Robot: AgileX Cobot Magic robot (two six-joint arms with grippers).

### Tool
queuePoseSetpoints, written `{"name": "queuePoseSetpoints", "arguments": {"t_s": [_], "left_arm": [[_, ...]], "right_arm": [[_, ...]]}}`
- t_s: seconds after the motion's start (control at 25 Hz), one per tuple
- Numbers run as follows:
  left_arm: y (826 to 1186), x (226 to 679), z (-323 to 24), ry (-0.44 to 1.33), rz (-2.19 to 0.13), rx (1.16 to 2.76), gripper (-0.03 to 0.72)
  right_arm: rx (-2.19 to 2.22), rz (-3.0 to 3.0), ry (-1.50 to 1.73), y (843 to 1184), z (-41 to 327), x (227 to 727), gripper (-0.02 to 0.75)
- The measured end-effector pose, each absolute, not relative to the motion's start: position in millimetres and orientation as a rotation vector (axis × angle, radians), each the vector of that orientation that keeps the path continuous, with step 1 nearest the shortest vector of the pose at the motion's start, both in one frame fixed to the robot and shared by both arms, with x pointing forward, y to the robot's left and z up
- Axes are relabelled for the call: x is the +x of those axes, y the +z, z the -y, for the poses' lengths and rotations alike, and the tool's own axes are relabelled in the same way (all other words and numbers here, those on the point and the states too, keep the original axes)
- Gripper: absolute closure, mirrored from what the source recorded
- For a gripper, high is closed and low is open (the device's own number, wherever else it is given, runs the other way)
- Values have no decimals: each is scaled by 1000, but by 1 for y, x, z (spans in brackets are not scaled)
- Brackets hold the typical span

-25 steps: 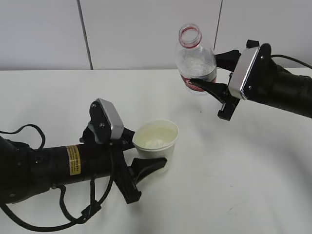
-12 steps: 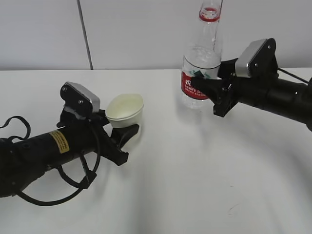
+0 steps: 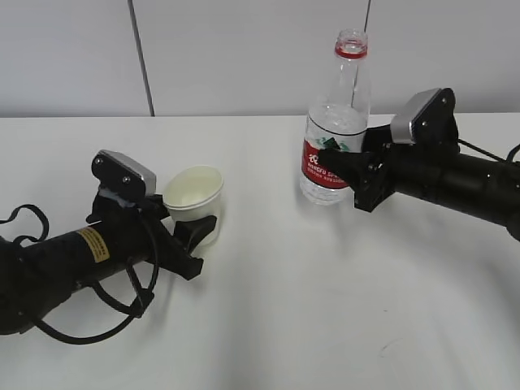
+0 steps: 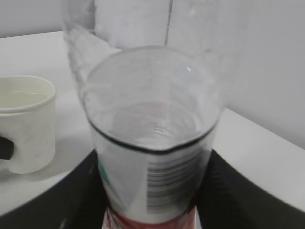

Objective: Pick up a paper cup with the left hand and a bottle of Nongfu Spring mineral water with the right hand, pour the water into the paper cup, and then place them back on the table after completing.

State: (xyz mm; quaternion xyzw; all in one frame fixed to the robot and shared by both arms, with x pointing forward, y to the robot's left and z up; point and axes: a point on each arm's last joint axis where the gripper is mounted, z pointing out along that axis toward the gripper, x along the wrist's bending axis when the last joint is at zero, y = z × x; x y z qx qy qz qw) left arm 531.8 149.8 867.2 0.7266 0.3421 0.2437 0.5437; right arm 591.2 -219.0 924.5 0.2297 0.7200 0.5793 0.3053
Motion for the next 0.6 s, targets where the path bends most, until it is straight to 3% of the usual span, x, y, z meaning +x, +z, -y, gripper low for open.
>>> {"name": "queuePoseSetpoints", "arguments": {"t_s": [0.6], "left_arm": [[857,535,-154,647,-840,1694,288]], "right_arm": [[808,-1884,1529,902,226,575,361]]}}
